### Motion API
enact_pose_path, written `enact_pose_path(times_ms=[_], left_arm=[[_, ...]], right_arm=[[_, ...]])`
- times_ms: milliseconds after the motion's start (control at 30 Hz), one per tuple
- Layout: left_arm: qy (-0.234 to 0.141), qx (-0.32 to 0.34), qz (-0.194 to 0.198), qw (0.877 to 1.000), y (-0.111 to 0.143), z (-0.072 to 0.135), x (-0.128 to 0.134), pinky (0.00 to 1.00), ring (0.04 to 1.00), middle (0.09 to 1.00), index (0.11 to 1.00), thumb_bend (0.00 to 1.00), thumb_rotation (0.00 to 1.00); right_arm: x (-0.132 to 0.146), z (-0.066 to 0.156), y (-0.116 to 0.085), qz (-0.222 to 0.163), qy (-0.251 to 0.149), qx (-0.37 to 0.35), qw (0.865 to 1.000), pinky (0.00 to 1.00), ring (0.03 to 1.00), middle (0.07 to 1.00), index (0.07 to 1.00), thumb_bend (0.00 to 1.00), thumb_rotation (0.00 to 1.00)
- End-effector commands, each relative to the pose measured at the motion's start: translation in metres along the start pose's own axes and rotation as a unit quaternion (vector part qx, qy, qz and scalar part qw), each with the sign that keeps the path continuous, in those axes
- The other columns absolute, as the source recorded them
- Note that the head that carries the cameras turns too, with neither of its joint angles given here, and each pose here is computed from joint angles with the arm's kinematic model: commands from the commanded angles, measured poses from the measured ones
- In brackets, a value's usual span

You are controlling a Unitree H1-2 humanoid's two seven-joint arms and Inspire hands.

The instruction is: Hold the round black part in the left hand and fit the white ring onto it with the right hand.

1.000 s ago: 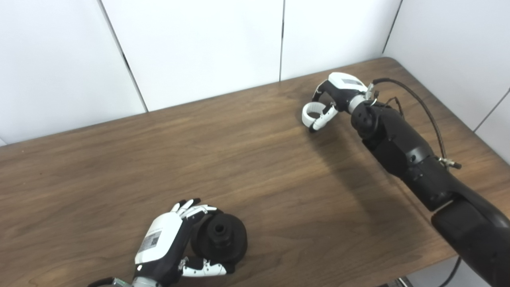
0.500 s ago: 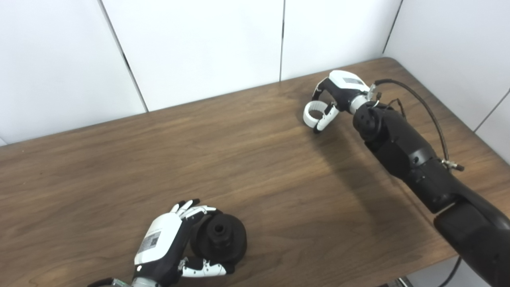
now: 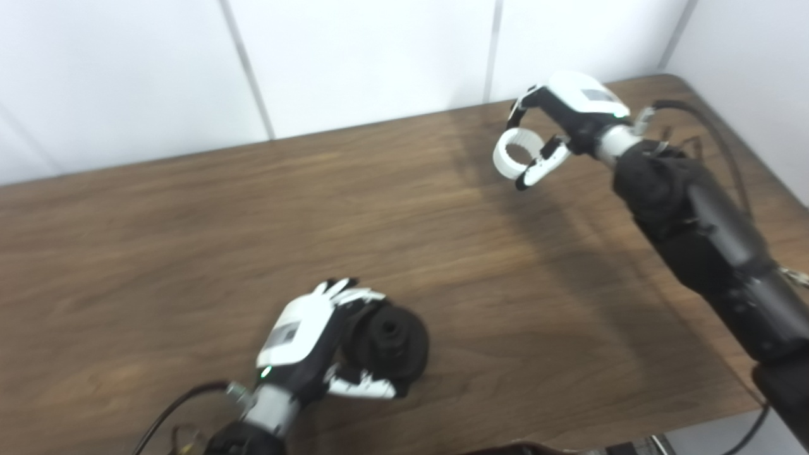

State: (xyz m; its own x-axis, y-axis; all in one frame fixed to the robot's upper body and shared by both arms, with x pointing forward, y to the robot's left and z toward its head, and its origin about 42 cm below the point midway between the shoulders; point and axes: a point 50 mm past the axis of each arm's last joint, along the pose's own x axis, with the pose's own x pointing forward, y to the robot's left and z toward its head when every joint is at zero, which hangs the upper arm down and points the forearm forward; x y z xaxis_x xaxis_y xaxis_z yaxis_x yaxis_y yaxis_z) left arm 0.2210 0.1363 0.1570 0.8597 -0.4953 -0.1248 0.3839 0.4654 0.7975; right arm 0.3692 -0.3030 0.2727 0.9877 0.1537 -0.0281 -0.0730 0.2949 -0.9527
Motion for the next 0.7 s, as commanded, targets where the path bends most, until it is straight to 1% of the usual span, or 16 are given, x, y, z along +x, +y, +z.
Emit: enact_pose_path(times_ms=[0,33,167,333,500,667], left_arm=[[-0.018,0.014,0.021,1.0,0.01,0.01,0.004,1.0,0.942,0.823,0.482,0.52,0.05],[-0.018,0.016,0.021,0.999,0.01,0.011,0.006,1.0,0.941,0.823,0.482,0.52,0.05],[-0.019,0.021,0.022,0.999,0.009,0.012,0.009,1.0,0.939,0.823,0.482,0.52,0.05],[-0.019,0.022,0.023,0.999,0.009,0.013,0.011,1.0,0.941,0.818,0.481,0.52,0.05],[-0.019,0.025,0.023,0.999,0.01,0.013,0.014,1.0,0.94,0.817,0.481,0.52,0.06],[-0.019,0.03,0.024,0.999,0.01,0.014,0.016,1.0,0.93,0.816,0.481,0.52,0.06]], right_arm=[[-0.005,0.017,-0.017,-0.015,-0.027,-0.012,0.999,0.88,0.91,0.793,0.484,0.52,0.14],[-0.01,0.025,-0.017,-0.01,-0.04,-0.017,0.999,0.89,0.911,0.792,0.484,0.53,0.14],[-0.028,0.046,-0.015,0.014,-0.078,-0.031,0.996,0.89,0.91,0.789,0.483,0.53,0.14],[-0.05,0.07,-0.015,0.031,-0.113,-0.032,0.993,0.88,0.904,0.787,0.483,0.53,0.14],[-0.069,0.084,-0.016,0.042,-0.145,-0.034,0.988,0.87,0.897,0.779,0.482,0.53,0.14],[-0.082,0.094,-0.016,0.079,-0.172,-0.04,0.981,0.89,0.909,0.783,0.482,0.53,0.15]])
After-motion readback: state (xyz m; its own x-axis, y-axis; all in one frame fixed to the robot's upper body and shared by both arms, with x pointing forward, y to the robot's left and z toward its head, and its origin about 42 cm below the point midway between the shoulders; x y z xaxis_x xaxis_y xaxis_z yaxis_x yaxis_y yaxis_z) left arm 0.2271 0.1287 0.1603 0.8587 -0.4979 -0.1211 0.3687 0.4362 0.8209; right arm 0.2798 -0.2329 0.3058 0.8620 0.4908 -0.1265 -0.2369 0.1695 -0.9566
